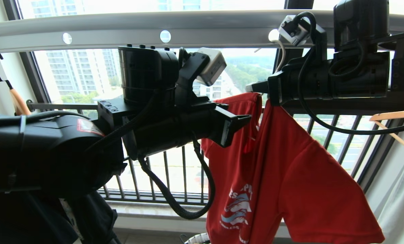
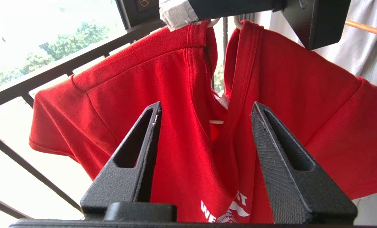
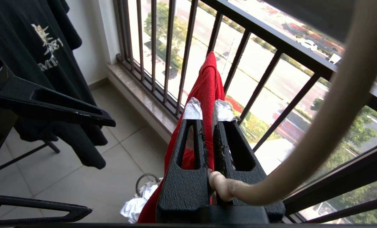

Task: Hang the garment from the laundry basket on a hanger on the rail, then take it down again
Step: Take the clothes off the clothes rack

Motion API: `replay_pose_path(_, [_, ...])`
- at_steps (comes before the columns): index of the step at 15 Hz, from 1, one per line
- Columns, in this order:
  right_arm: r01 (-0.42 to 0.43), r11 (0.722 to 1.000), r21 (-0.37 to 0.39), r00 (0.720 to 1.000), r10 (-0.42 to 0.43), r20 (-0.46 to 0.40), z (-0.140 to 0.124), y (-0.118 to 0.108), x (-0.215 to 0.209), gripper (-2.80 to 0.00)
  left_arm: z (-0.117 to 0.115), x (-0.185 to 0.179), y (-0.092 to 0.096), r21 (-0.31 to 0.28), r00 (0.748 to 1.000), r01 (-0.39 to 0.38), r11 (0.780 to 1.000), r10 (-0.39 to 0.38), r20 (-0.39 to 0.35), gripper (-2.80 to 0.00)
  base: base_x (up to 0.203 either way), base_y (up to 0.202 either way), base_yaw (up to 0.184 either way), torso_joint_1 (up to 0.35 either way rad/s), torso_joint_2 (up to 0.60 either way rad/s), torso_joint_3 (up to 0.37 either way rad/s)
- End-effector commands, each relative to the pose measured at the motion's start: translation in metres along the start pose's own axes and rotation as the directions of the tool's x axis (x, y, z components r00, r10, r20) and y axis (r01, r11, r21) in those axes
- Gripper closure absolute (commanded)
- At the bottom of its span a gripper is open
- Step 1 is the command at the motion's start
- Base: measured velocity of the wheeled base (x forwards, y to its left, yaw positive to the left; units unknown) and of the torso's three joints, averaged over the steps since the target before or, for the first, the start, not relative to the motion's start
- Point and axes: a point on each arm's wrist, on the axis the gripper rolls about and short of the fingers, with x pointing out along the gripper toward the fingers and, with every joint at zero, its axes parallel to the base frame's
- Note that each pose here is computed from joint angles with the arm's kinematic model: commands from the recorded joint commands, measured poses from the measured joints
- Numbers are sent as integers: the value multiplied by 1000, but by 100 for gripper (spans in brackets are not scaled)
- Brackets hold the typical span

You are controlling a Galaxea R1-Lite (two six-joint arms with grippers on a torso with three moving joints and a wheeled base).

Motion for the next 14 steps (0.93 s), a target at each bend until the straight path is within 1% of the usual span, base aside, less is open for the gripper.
replay_pose_path(1, [-2, 1000, 0, 1000, 2, -2, 0, 0, 1, 0, 1, -7, 9, -7, 1000, -30, 1000, 30, 4, -280, 0, 0, 0, 0, 0, 0])
replay_pose_path(2, [-1, 1000, 1, 1000, 1, -2, 0, 0, 0, 0, -1, -9, 21, -27, 998, -64, 998, 64, 1, -280, 0, 0, 0, 0, 0, 0])
replay_pose_path(3, [-1, 1000, 1, 1000, 1, -2, 0, 0, 0, 0, -4, -10, 29, -65, 996, -87, 994, 87, -6, -280, 0, 0, 0, 0, 0, 0])
replay_pose_path(4, [-1, 1000, 0, 1000, 1, 0, 0, 0, -1, 0, -8, -8, 34, -102, 995, -103, 989, 102, -18, -280, 0, 0, 0, 0, 0, 0])
replay_pose_path(5, [-1, 1000, 0, 1000, 1, 0, 0, 0, -1, 0, -13, -4, 39, -126, 993, -116, 985, 113, -30, -280, 0, 0, 0, 0, 0, 0])
replay_pose_path(6, [-1, 1000, 0, 1000, 1, 1, 0, 0, -1, 0, -18, 2, 43, -137, 992, -124, 983, 120, -40, 0, 0, 0, 0, 0, 0, 0])
replay_pose_path(8, [0, 1000, -1, 1000, 0, 4, 1, 0, -3, 0, -26, 15, 49, -143, 992, -128, 981, 125, -33, 0, 0, 0, 0, 0, 0, 0])
replay_pose_path(9, [0, 1000, -1, 1000, 0, 6, 1, 0, -3, 0, -29, 18, 49, -144, 993, -119, 983, 115, -34, 0, 0, 0, 0, 0, 0, 0])
replay_pose_path(11, [0, 1000, -1, 1000, 0, 6, 1, 0, -3, 0, -30, 24, 45, -151, 995, -101, 983, 97, -34, 0, 0, 0, 0, 0, 0, 0])
replay_pose_path(13, [0, 1000, -2, 1000, 0, 6, 1, 0, -3, 0, -24, 20, 38, -182, 996, -84, 980, 82, -21, 0, 0, 0, 0, 0, 0, 0])
replay_pose_path(14, [0, 1000, -1, 1000, 0, 4, 1, 0, -2, 0, -24, 17, 35, -187, 997, -78, 979, 75, -23, 0, 0, 0, 0, 0, 0, 0])
